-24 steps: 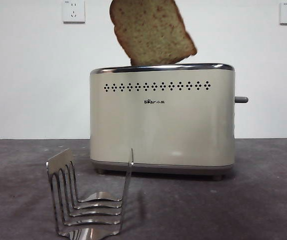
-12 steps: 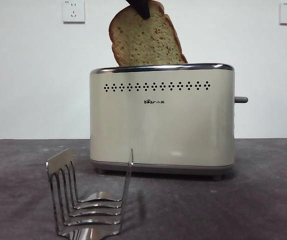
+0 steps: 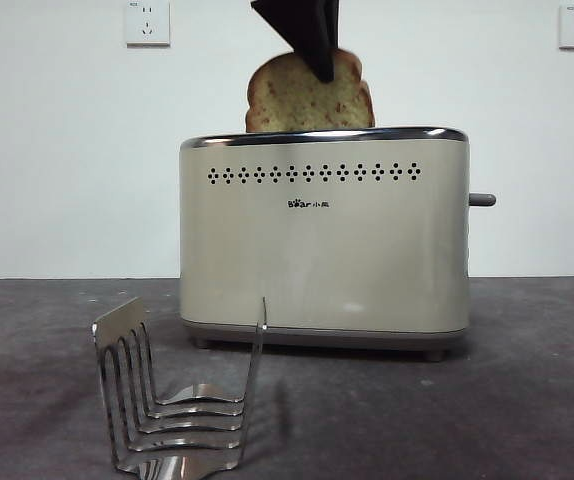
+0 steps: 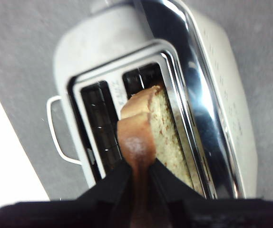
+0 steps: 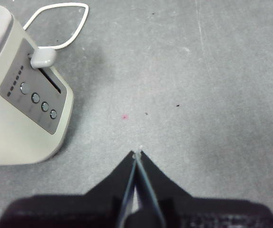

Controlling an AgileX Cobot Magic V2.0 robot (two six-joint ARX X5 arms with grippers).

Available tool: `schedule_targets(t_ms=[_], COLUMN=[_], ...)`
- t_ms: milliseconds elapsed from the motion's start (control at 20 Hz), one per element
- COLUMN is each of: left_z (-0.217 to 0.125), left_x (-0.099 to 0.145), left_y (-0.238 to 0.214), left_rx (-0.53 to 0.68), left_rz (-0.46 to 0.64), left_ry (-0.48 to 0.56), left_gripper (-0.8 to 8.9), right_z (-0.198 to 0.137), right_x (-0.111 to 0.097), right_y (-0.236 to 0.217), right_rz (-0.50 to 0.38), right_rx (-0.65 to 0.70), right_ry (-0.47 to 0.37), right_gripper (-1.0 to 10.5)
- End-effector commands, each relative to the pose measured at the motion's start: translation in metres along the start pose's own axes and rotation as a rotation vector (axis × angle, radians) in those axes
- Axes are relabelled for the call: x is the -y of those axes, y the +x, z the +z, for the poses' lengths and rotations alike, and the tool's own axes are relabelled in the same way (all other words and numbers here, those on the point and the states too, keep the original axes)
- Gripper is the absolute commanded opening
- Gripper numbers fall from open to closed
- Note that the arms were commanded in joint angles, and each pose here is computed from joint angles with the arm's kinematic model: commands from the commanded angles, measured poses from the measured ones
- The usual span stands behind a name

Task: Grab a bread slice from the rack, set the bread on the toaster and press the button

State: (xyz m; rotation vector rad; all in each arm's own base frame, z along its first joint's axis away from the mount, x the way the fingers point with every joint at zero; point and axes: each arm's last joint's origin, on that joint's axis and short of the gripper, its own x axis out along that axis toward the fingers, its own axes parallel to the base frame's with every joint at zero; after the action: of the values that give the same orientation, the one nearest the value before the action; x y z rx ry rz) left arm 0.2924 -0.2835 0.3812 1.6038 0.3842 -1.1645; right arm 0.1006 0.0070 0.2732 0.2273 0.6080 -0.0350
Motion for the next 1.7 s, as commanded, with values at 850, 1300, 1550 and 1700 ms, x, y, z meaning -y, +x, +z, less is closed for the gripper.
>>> schedule_targets(t_ms=[850, 1300, 1550, 1700], left_z=[0.009, -0.002, -0.013, -0.022], left_x=[0.003, 0.007, 0.021, 0.036], left_y=[0.018, -0.065, -0.131, -0.157], left_rx=[-0.015, 0.106, 0.224, 0.238], left_rz=[-0.038, 0.113, 0.199, 0.172], left_ry=[0.001, -0.296, -0.801, -1.018], left_gripper=[3.46, 3.44, 2.49, 0.00], right_z=[0.001, 0.008, 0.030, 0.041], right_x=[0.000, -0.007, -0.022, -0.029], right_y=[-0.001, 0.003, 0.030, 0.057], right_rz=[-0.002, 0.158, 0.461, 0.558], right_rx=[0.007, 0.019, -0.009, -0.074], right_ry=[-0.008, 0.030, 0.126, 0.163], right_gripper=[0.0, 0.0, 0.0, 0.0])
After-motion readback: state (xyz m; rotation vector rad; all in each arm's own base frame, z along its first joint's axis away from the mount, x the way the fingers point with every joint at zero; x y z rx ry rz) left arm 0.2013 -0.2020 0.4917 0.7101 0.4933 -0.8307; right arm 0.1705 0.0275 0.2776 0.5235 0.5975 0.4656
